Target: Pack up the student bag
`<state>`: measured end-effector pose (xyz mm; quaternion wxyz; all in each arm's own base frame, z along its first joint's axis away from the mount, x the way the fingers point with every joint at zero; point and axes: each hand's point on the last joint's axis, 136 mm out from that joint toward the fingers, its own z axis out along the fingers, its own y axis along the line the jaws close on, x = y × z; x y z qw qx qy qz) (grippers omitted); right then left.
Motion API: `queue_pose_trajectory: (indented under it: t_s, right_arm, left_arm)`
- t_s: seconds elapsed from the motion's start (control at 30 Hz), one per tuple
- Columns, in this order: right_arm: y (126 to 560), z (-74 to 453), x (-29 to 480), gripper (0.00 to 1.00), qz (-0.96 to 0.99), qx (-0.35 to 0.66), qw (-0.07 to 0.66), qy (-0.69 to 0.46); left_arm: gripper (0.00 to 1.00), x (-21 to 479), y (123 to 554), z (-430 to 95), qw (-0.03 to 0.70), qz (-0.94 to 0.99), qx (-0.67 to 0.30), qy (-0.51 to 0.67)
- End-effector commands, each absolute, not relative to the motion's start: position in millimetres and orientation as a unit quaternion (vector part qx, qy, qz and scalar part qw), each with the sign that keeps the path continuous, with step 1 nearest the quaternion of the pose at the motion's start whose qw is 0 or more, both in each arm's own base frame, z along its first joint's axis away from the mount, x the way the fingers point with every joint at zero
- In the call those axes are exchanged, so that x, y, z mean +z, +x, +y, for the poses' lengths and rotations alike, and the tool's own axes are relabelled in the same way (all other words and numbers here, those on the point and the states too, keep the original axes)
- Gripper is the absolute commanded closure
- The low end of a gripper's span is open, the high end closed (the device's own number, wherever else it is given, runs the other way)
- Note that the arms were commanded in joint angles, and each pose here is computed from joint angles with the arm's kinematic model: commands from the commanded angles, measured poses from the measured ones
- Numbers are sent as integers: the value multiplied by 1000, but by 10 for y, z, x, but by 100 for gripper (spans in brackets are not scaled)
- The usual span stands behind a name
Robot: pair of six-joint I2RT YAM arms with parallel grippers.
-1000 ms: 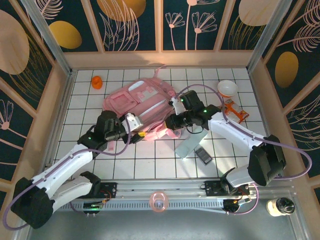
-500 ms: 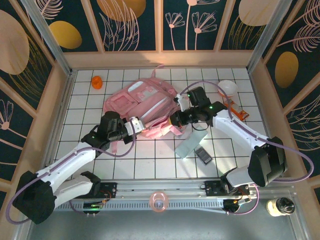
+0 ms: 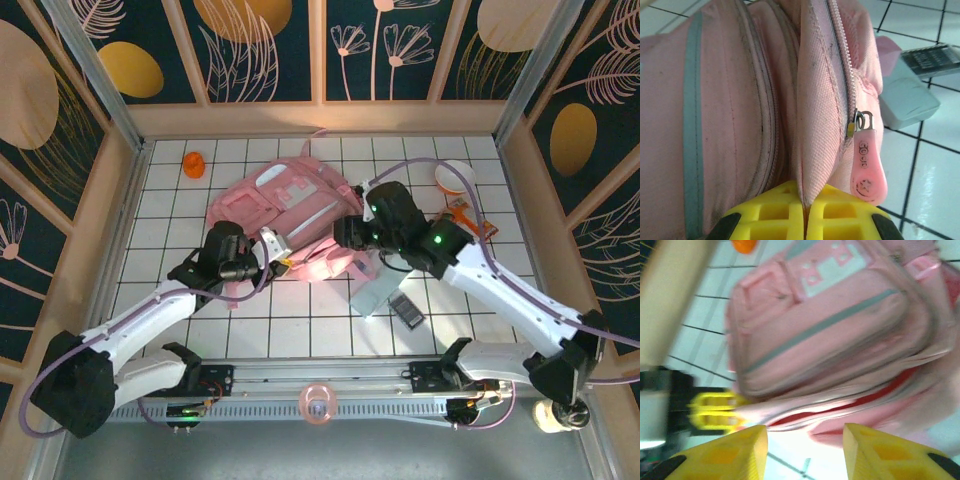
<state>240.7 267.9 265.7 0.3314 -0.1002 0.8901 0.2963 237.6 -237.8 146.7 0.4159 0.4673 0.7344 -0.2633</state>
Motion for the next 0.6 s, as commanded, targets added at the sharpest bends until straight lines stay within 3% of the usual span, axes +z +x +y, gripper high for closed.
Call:
queue_pose_trajectory:
  t_s: [0.0,0.2,0.57]
  right_arm:
    - [2268,2902,2720,59,874,375,309,3]
    - [2060,3173,2414,56,881,408,224,90]
    - [1975,3332,1828,52,911,369,152,104]
  left_arm:
    - [100,1843,2333,-2598,437,694,-344,458]
    - [100,1840,2361,-2628,431,696,-352,453]
    - [100,1878,2393,-2673,433,693,-363,448]
